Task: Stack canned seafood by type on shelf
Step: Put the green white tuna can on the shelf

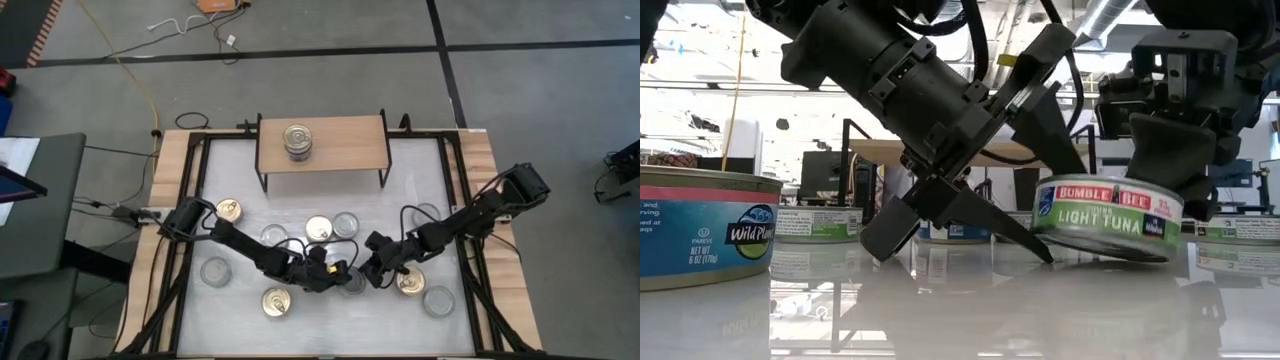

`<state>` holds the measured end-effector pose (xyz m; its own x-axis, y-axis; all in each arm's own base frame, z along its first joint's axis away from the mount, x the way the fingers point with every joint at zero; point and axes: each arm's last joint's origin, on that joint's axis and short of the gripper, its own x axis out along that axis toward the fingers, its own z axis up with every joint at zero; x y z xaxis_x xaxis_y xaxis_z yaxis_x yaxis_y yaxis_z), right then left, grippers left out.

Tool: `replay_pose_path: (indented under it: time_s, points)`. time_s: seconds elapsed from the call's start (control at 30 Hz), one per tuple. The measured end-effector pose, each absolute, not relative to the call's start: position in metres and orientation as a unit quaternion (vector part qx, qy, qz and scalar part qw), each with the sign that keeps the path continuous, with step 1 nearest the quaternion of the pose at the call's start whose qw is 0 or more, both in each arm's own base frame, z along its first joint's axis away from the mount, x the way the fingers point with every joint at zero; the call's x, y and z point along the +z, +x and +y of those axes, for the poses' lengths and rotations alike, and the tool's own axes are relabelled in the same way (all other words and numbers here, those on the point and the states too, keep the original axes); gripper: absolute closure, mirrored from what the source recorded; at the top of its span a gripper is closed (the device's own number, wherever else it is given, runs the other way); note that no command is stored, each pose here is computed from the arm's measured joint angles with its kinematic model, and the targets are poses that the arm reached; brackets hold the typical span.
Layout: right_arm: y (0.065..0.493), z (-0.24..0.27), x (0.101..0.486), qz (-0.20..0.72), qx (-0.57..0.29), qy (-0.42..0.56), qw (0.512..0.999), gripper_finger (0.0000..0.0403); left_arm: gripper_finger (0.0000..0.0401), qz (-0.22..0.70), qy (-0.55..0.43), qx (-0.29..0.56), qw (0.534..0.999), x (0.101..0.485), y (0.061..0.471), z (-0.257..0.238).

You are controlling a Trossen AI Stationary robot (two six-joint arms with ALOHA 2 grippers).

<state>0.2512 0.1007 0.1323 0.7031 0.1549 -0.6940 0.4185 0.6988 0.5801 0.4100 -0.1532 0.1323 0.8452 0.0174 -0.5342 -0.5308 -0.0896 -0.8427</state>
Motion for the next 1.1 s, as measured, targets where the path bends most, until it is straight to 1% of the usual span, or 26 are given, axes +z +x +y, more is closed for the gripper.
replay_pose_path:
  time_s: [0.13, 0.2, 0.43, 0.6, 0.67, 0.8, 0.87, 0.97, 1.03, 1.1]
  points:
    - [0.25, 0.102, 0.132, 0.382, -0.079, 0.377, 0.84, 0.035, 0.0256, 0.178, -0.71, 0.206, 0.649, 0.135, 0.41, -0.154]
    - [0.25, 0.102, 0.132, 0.382, -0.078, 0.377, 0.84, 0.035, 0.0272, 0.179, -0.706, 0.204, 0.654, 0.135, 0.411, -0.154]
    - [0.242, 0.099, 0.146, 0.389, -0.063, 0.36, 0.846, 0.0345, 0.0272, 0.186, -0.684, 0.202, 0.676, 0.134, 0.411, -0.153]
    - [0.222, 0.091, 0.166, 0.413, -0.072, 0.335, 0.844, 0.0325, 0.0272, 0.188, -0.675, 0.201, 0.684, 0.135, 0.41, -0.153]
    - [0.21, 0.085, 0.171, 0.434, -0.093, 0.32, 0.837, 0.0312, 0.0272, 0.189, -0.671, 0.2, 0.689, 0.135, 0.41, -0.153]
    - [0.182, 0.073, 0.18, 0.462, -0.164, 0.284, 0.824, 0.0276, 0.0272, 0.184, -0.667, 0.197, 0.694, 0.139, 0.411, -0.15]
    - [0.172, 0.07, 0.184, 0.455, -0.2, 0.277, 0.823, 0.0256, 0.0272, 0.179, -0.665, 0.192, 0.699, 0.14, 0.413, -0.148]
    - [0.164, 0.07, 0.19, 0.416, -0.237, 0.278, 0.833, 0.0229, 0.0272, 0.169, -0.659, 0.185, 0.709, 0.141, 0.416, -0.141]
    - [0.162, 0.072, 0.192, 0.392, -0.245, 0.265, 0.846, 0.0217, 0.0272, 0.164, -0.654, 0.182, 0.715, 0.144, 0.418, -0.136]
    - [0.161, 0.074, 0.191, 0.393, -0.247, 0.262, 0.846, 0.0212, 0.0272, 0.161, -0.647, 0.179, 0.724, 0.15, 0.419, -0.13]
